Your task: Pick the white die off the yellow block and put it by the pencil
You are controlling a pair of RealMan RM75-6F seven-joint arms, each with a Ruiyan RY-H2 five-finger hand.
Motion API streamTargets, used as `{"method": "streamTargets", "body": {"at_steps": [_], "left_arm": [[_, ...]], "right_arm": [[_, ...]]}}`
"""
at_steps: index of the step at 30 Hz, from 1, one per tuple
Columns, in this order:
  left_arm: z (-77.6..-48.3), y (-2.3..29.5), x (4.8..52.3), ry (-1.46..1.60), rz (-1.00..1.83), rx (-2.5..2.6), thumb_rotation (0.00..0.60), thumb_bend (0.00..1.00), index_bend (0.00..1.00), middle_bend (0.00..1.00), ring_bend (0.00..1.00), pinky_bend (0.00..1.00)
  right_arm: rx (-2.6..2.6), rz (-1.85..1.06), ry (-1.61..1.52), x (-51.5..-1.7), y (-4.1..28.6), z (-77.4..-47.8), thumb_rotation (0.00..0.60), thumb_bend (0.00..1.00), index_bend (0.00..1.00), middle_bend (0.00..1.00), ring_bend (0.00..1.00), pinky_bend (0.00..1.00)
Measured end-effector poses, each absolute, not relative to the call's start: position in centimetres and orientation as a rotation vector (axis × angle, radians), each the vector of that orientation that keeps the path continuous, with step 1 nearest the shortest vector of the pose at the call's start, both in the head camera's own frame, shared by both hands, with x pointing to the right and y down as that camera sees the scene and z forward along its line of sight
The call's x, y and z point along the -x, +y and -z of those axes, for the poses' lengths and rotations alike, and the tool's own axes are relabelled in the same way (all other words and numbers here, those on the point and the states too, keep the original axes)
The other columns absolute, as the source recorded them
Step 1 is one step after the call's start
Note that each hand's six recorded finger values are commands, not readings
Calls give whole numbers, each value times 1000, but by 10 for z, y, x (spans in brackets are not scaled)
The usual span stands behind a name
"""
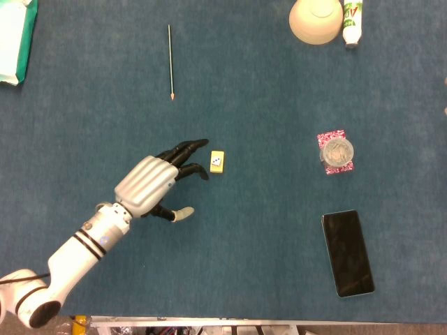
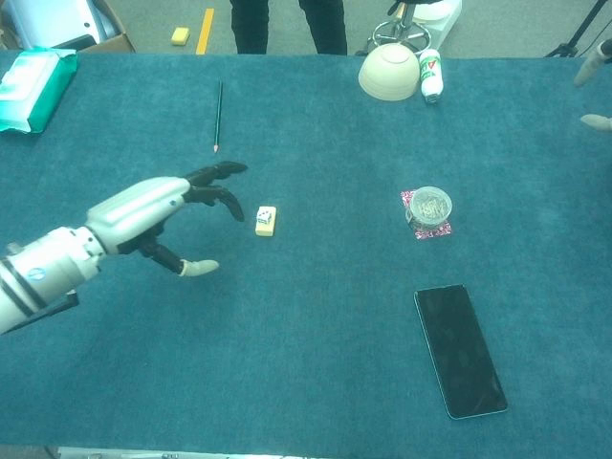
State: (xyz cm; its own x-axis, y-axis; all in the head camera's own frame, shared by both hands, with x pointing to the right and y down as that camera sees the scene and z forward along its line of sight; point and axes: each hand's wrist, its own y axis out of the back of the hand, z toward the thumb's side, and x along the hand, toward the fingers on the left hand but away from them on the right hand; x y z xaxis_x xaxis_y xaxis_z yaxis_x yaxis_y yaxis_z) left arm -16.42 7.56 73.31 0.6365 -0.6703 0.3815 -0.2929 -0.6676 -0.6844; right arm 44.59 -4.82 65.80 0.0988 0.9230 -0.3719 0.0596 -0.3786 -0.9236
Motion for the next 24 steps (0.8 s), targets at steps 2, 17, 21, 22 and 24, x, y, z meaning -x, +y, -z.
{"method": "streamTargets", "body": {"at_steps": [2, 17, 21, 22, 24], "left_arm": [[-737, 73, 159, 740, 849, 2277, 600, 224, 338, 0, 0, 173], [-753, 43, 131, 727, 841, 2251, 600, 224, 376, 0, 0, 131], [-764, 38, 126, 708, 875, 2240, 600, 224, 375, 0, 0, 131], [-767, 36, 125, 708, 882, 2237, 600, 224, 376, 0, 0, 131], [-771, 34, 123, 709, 891, 2233, 600, 224, 377, 0, 0, 132]], "right_arm": [[1586, -1387, -997, -448, -48, -658, 600, 209, 418, 352, 243, 259], [1591, -1407, -997, -455, -44, -660, 600, 209, 418, 353, 243, 259], [1587, -1414, -1001, -458, -43, -660, 600, 209, 418, 352, 243, 260], [1585, -1415, -1004, -459, -43, -659, 600, 209, 418, 353, 243, 260], [1582, -1418, -1006, -461, -43, -659, 600, 209, 418, 353, 243, 260]]}}
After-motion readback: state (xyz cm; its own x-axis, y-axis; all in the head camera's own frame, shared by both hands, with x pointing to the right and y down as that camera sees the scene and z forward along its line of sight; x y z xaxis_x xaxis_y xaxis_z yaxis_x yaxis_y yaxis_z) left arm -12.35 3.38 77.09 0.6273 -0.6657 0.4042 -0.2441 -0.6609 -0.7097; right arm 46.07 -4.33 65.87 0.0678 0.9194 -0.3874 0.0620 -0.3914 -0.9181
